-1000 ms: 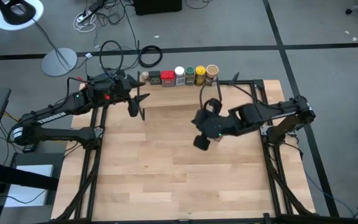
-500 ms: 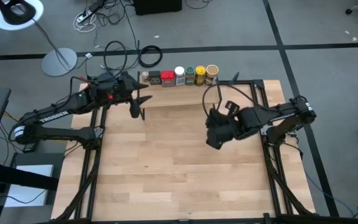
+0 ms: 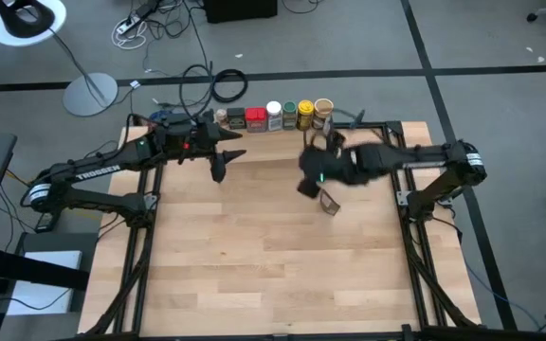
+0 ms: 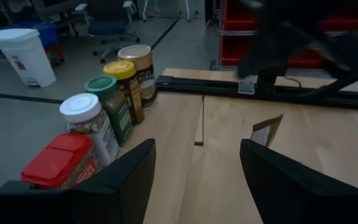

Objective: Shelf spices
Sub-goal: Put the brown seasoning bottle on the shelf

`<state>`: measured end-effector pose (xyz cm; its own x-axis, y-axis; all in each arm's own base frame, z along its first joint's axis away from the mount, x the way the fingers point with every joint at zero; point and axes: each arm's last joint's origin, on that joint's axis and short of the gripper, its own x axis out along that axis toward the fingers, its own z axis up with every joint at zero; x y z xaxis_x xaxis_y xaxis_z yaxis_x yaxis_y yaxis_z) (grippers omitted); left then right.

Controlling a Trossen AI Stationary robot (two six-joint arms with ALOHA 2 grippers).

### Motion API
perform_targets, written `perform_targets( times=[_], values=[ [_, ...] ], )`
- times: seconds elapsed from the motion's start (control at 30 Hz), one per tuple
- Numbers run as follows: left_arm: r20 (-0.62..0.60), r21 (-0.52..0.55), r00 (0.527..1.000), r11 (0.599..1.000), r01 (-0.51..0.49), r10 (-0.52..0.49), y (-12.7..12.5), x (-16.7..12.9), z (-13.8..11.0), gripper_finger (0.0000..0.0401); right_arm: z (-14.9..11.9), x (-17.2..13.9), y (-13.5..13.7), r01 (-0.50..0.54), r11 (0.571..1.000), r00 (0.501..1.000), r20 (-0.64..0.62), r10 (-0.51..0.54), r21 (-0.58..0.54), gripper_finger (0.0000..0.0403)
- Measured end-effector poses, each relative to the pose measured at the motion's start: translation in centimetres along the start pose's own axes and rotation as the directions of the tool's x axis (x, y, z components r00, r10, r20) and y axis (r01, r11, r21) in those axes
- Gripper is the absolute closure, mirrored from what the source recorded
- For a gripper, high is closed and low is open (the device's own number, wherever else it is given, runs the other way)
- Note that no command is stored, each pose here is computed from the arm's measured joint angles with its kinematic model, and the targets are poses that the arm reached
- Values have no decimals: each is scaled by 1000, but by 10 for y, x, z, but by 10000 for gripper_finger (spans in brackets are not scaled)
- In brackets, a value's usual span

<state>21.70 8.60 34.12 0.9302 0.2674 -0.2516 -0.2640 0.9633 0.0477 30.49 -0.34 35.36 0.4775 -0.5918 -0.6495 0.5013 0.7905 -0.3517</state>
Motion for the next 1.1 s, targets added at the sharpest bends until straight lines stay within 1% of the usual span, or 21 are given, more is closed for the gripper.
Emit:
perform_targets(
  times=[0.1,0.17,0.2,0.23,0.33,0.47,0.5,0.6,0.83,0.97,1.03,1.1],
  values=[
    [8,-2,1000,1000,1,-1,0,-5,2,162,18,20,-31,-1,1000,997,72,-1,18,403],
    [25,0,1000,1000,0,0,-1,-10,4,162,26,30,-56,25,998,995,96,-30,61,403],
    [26,0,1000,1000,0,0,-1,-13,5,162,28,34,-70,21,996,995,99,-30,87,403],
    [23,0,1000,1000,0,0,-1,-15,5,162,30,38,-84,10,993,994,109,-23,115,403],
    [1,8,1000,1000,1,-1,-2,-22,3,162,35,49,-119,-79,980,985,165,49,182,403],
    [-13,20,1000,1000,-7,7,-3,-29,3,162,32,59,-149,-159,960,975,192,115,232,403],
    [-12,22,1000,1000,-8,9,-3,-29,3,162,30,60,-154,-174,955,974,186,130,242,403],
    [-15,31,1000,999,-10,11,-3,-29,2,162,25,70,-162,-171,951,980,148,137,257,403],
    [-8,51,1000,999,-20,20,-2,-29,3,162,26,97,-161,-187,952,978,138,157,242,403],
    [-27,47,999,999,-24,26,-2,-29,1,162,26,105,-161,-137,963,986,122,111,231,403],
    [-37,46,999,999,-24,25,-2,-29,0,162,31,103,-161,-124,965,982,169,86,229,403],
    [-46,45,999,999,-23,25,-2,-29,0,162,32,100,-162,-123,966,980,178,83,228,403]
  ],
)
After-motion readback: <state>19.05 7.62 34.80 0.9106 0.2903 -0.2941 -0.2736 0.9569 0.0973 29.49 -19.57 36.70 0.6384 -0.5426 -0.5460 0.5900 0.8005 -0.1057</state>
